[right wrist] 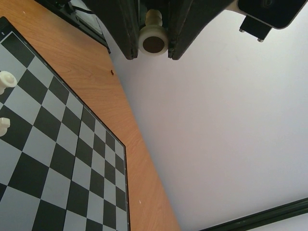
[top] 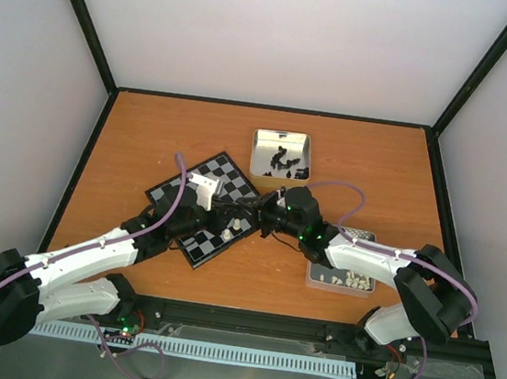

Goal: Set up the chess pieces on the board
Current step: Place the chess piece on the chessboard.

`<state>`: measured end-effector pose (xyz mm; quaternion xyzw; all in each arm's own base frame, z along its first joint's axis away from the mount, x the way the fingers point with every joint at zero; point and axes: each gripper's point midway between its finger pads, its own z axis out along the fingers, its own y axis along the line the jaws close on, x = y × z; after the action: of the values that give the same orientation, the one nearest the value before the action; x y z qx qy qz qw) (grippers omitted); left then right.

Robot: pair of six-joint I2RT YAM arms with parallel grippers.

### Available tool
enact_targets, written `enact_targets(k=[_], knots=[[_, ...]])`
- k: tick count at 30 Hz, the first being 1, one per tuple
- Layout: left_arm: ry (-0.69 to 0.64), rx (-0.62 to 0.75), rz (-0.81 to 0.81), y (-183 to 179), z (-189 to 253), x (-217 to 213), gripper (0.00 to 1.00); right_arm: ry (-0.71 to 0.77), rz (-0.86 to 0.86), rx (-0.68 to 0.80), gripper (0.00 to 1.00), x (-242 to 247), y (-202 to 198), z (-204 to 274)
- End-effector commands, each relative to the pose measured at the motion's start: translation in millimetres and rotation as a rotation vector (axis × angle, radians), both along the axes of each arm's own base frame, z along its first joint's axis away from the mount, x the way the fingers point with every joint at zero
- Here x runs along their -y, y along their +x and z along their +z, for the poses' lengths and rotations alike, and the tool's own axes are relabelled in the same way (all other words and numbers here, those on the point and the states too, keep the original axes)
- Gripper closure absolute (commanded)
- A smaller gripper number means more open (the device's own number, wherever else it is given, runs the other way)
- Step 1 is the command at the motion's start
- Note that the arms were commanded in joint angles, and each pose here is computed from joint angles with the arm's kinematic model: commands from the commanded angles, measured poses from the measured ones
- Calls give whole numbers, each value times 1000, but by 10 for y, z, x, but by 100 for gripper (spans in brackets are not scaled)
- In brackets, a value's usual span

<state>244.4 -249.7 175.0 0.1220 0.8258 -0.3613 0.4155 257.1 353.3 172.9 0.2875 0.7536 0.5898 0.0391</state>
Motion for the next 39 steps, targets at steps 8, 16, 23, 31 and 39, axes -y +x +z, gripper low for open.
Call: enact_targets(k=[8, 16, 23, 31, 39], knots=[[64, 29, 28, 115, 168, 8, 97, -33, 46, 31, 64, -51, -47, -103], [304, -145, -69, 37, -103, -41, 97, -309, 35, 201, 38, 520, 125, -196], [428, -317, -180, 210, -265, 68, 96, -755, -164, 299, 33, 1613, 113, -118], [509, -481, -200, 528, -600, 286, 97, -974, -216, 287, 33, 2162, -83, -214], [664, -574, -105, 774, -922, 190, 98, -988, -257, 290, 33, 2317, -169, -251]])
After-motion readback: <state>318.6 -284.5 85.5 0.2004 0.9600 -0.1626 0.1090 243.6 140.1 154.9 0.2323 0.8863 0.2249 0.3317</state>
